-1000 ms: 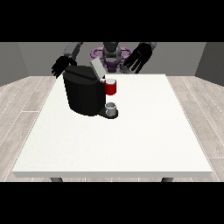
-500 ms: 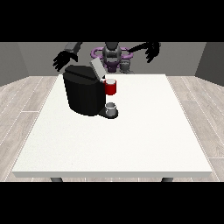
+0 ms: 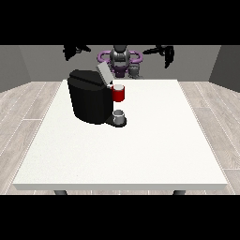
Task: Insert the coffee pod into the coffee machine and close the lid
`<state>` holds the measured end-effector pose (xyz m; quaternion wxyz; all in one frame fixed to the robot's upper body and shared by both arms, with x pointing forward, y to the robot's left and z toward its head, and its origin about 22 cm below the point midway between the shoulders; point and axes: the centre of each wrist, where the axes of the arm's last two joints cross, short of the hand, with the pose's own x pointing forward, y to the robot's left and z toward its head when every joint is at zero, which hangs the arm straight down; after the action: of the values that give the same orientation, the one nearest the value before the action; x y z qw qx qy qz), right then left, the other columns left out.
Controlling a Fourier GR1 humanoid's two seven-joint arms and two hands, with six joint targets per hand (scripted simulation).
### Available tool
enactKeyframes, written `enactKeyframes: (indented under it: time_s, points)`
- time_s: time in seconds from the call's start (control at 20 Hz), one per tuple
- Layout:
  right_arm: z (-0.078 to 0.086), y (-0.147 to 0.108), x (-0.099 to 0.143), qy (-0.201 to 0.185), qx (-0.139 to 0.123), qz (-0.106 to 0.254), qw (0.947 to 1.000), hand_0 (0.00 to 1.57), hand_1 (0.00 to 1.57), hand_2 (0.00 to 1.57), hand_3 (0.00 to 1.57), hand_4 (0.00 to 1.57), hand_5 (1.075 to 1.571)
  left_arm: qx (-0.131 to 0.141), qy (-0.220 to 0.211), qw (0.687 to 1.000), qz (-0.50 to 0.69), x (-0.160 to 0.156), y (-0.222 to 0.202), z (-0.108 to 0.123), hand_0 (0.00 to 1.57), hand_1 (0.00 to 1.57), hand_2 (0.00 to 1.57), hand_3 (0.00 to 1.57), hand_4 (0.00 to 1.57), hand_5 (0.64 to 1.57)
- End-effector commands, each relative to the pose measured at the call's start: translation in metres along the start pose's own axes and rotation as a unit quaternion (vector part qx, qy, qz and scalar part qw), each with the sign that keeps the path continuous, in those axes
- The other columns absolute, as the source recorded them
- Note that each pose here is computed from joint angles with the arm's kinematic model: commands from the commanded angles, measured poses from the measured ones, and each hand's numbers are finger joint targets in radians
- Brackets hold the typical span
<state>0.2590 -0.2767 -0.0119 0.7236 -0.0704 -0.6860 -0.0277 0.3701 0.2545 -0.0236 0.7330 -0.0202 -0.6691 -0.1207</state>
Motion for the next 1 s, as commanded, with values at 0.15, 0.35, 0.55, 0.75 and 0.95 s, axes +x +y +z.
enactKeyframes:
  time_s: [0.15,0.35,0.55,0.75,0.95]
  points:
    - [-0.026,-0.01,0.059,-0.052,0.06,-0.003,0.9968,0.0,0.0,0.0,0.0,0.0,1.571,0.015,-0.009,0.999,0.05,-0.018,0.003,0.021,0.0,0.0,0.0,0.0,0.14,1.571]
    - [-0.023,0.011,0.049,-0.046,0.077,0.023,0.9957,0.0,0.0,0.0,0.0,0.0,1.571,-0.008,-0.006,0.998,0.064,-0.011,-0.021,0.022,0.0,0.0,0.0,0.0,0.0,1.571]
    - [-0.033,0.027,0.071,-0.069,0.101,0.038,0.9918,0.0,0.0,0.0,0.0,0.24,1.571,-0.009,-0.029,0.998,0.058,-0.012,-0.02,0.035,0.0,0.0,0.0,0.0,0.22,1.571]
    - [-0.043,0.024,0.076,-0.089,0.112,0.033,0.9892,0.0,0.0,0.0,0.0,0.0,1.571,-0.002,-0.031,0.997,0.072,0.001,-0.013,0.042,0.0,0.0,0.0,0.0,0.0,1.571]
    - [-0.055,0.026,0.066,-0.094,0.094,0.025,0.9908,0.0,0.0,0.0,0.0,0.0,1.571,-0.01,-0.059,0.994,0.086,0.011,-0.008,0.046,0.0,0.0,0.0,0.0,0.0,1.571]
